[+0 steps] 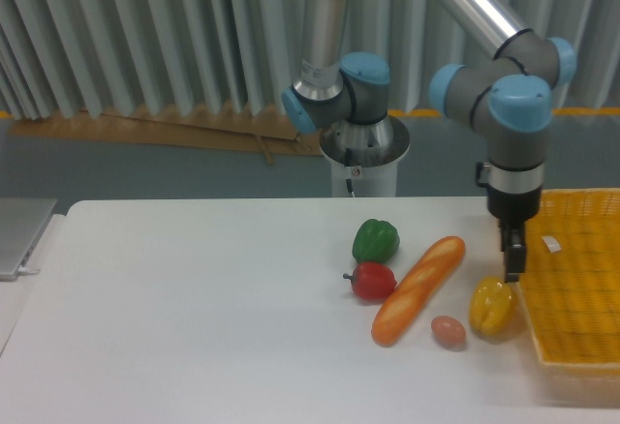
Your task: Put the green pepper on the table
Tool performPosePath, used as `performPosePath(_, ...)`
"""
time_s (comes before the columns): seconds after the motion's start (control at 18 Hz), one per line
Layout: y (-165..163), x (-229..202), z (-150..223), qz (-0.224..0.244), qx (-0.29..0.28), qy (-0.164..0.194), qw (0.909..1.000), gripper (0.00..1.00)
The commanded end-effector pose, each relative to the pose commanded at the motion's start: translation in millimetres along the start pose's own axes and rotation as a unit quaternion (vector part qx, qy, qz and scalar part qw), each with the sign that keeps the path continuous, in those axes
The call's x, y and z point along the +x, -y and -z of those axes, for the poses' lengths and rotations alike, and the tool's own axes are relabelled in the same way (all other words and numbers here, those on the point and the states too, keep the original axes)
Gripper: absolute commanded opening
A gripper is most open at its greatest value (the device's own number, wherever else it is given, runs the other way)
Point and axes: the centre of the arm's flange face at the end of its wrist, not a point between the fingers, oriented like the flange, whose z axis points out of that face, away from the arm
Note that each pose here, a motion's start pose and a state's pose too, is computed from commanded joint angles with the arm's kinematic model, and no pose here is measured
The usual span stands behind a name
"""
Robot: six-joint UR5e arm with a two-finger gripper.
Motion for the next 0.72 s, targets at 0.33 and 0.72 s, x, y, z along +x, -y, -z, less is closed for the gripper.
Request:
performPosePath(0.33, 67, -3, -5, 0.054, -0.012, -0.014, 0.9984, 0.69)
performPosePath(0.72, 143, -17, -14, 0.102, -0.006, -0.018, 0.9946, 0.69)
